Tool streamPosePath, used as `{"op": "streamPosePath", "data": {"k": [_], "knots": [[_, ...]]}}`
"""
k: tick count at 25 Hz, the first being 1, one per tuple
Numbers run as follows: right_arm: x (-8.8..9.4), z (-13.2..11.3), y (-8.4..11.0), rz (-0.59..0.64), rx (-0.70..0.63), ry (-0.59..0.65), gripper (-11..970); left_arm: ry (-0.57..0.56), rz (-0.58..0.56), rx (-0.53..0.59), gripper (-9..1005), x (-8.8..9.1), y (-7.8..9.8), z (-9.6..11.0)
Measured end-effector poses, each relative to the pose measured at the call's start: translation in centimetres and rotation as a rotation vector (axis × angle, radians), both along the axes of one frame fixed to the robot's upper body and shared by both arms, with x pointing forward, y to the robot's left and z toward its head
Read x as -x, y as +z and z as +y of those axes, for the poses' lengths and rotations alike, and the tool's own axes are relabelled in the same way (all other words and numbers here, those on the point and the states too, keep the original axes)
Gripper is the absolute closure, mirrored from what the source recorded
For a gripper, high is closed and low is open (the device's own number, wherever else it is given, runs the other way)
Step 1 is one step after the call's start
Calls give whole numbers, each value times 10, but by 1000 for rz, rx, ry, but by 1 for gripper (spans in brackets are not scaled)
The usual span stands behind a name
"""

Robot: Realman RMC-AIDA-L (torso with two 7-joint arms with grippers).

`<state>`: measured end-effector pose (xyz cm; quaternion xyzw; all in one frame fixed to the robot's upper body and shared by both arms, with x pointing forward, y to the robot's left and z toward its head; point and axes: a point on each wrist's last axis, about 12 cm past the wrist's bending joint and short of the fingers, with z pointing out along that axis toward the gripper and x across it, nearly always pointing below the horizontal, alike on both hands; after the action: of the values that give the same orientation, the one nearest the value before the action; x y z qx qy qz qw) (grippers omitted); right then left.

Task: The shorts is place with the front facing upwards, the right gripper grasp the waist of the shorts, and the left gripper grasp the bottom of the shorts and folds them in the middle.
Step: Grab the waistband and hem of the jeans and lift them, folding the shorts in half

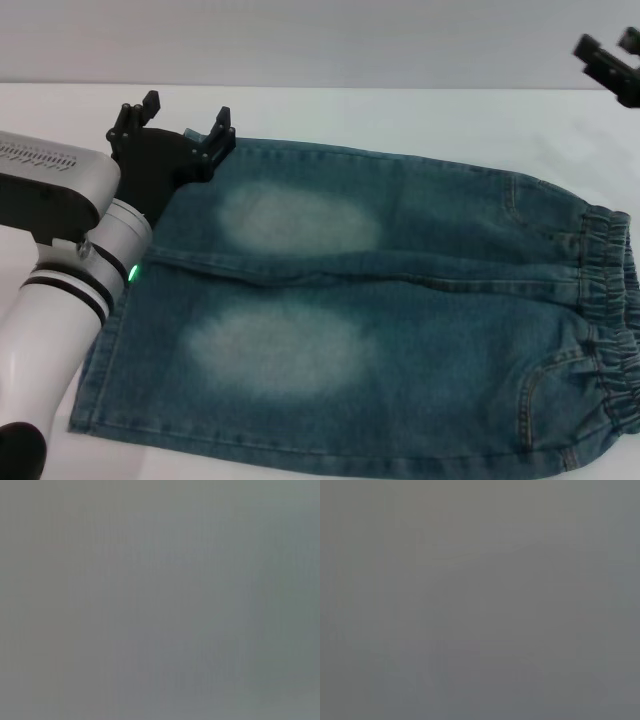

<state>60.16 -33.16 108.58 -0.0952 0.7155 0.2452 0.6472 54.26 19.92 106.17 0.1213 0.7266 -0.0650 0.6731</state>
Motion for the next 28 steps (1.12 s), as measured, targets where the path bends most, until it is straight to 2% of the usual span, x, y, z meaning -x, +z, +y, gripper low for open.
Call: {"op": "streamPosePath", "data": {"k": [5, 11, 13, 17, 19, 22, 24, 25, 28], "knots": [[-27, 15, 16, 135, 21, 126, 224, 1, 18, -7, 136, -3, -1, 1], [-38, 39, 34, 163, 37, 271, 225, -1, 41, 0, 135, -5, 0, 0], [-41, 43, 37, 231, 29, 288, 225, -1, 41, 0, 135, -5, 0, 0], [-46, 49, 43, 365, 37, 298, 226, -27, 138, 20, 136, -11, 7, -2], [-47, 52, 45, 430, 52, 290, 226, -39, 178, 26, 136, -12, 14, -2], [-43, 53, 52, 526, 104, 246, 225, -80, 280, 21, 136, -15, 34, 2], [-34, 53, 68, 581, 116, 183, 224, -110, 342, 13, 135, -16, 40, 4], [-34, 53, 68, 581, 116, 183, 224, -135, 393, 8, 135, -17, 45, 6], [-16, 56, 90, 585, 174, 102, 225, -174, 470, 0, 135, -18, 55, 9]]}}
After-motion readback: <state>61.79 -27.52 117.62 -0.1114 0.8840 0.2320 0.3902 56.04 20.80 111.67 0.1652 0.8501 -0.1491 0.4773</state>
